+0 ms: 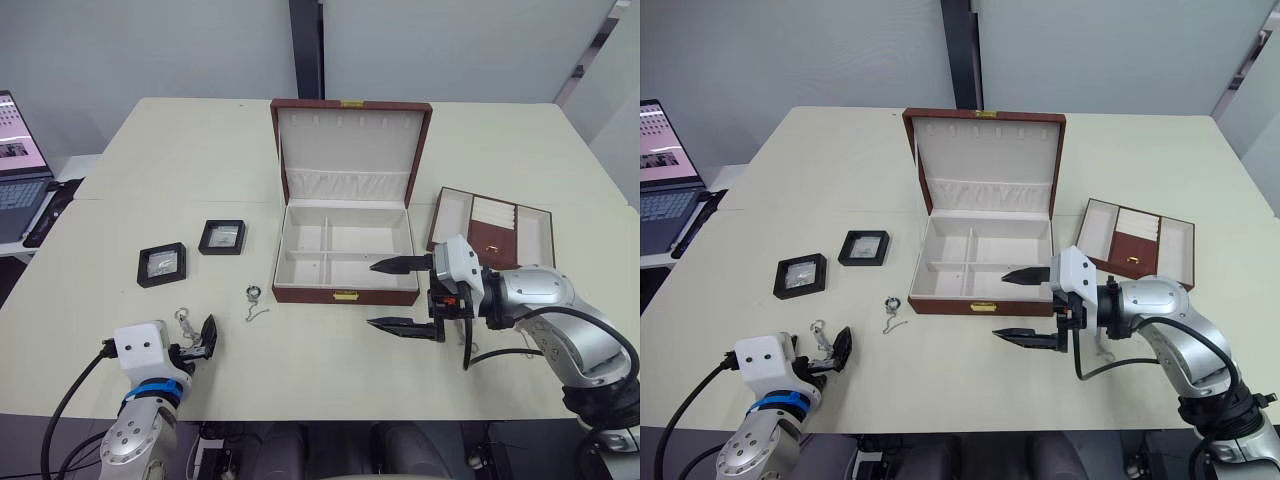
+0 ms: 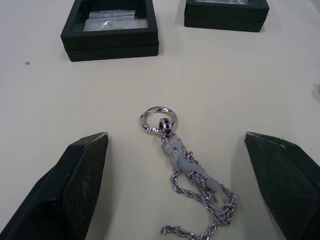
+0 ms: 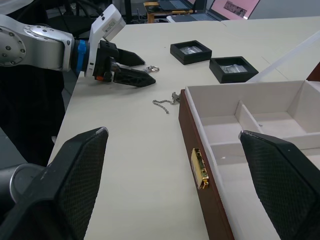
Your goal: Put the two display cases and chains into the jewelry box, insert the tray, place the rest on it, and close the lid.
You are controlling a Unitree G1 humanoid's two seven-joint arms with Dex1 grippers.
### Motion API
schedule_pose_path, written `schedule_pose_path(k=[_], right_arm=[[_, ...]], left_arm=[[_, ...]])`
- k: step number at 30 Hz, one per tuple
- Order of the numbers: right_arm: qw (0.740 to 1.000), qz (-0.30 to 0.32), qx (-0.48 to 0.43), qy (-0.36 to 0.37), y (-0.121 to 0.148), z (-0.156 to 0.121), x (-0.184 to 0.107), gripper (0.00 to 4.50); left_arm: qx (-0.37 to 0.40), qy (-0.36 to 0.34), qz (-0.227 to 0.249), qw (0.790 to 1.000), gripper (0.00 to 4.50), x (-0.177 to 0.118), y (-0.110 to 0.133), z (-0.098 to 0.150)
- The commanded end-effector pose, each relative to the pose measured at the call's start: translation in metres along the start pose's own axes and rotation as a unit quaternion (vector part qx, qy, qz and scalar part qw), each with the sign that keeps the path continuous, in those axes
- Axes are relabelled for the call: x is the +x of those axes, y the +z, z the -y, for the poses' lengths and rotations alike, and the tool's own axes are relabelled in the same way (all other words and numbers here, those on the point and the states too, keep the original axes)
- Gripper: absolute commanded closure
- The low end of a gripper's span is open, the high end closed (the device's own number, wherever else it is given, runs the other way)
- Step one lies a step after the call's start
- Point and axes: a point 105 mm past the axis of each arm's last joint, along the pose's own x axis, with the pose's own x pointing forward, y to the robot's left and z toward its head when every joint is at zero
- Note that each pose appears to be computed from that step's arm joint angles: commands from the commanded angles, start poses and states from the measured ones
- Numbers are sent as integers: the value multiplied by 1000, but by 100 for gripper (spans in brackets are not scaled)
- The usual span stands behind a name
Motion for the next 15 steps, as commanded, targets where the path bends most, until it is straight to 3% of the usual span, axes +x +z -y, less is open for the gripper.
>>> schedule_pose_path(k=[1, 3, 15], right_arm=[[1000, 13, -21, 0, 10, -1, -2, 2], [1000, 14, -21, 0, 10, -1, -2, 0], [1000, 11, -21, -3, 10, 1, -3, 0]], left_arm=[[-4, 9, -18, 1000, 18, -3, -9, -4], [-6, 9, -19, 1000, 59, -4, -11, -4], [-15, 14, -12, 1000, 428, -4, -9, -2]])
